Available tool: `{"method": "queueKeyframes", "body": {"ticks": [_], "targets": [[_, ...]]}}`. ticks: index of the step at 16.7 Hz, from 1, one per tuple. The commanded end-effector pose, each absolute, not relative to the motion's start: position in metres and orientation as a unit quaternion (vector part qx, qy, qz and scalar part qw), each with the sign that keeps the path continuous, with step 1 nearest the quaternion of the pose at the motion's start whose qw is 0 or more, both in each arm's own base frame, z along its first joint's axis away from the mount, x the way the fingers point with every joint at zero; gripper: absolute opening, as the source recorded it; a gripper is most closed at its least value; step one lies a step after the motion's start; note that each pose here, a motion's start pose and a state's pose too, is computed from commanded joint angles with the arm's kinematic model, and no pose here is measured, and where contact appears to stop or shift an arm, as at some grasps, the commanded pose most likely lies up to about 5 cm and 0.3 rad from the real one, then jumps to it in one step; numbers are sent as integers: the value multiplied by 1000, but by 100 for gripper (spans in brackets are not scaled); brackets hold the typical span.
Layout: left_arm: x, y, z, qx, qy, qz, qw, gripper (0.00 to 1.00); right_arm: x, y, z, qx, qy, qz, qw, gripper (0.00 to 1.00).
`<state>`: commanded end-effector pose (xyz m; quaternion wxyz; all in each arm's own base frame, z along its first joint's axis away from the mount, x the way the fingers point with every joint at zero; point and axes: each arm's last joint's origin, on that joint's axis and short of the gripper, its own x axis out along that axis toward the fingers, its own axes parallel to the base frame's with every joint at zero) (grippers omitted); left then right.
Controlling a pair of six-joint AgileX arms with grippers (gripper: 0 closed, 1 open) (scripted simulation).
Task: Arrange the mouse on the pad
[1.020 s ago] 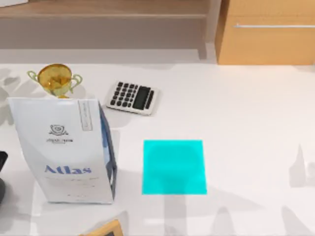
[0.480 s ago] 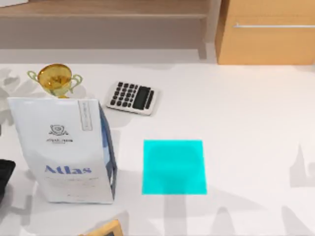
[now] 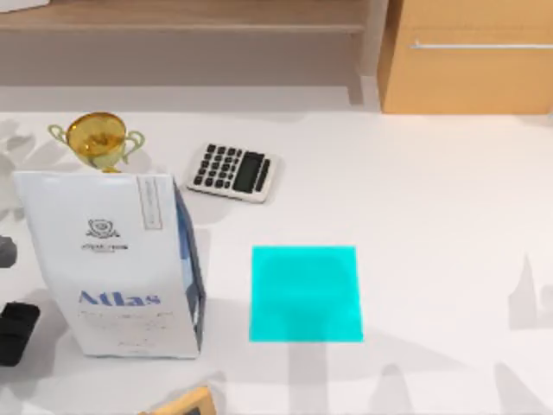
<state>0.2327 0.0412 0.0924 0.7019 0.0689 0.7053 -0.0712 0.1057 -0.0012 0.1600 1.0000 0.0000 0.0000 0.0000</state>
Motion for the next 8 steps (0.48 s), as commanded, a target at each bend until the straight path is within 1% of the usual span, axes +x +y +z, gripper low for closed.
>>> {"method": "queueKeyframes", "body": {"ticks": [3, 8], "targets": [[233, 41, 92, 69, 705, -71, 702, 100, 106, -1, 160, 0, 0, 0, 1000, 100], [233, 41, 92, 69, 705, -71, 702, 62, 106, -1, 160, 0, 0, 0, 1000, 100]]}}
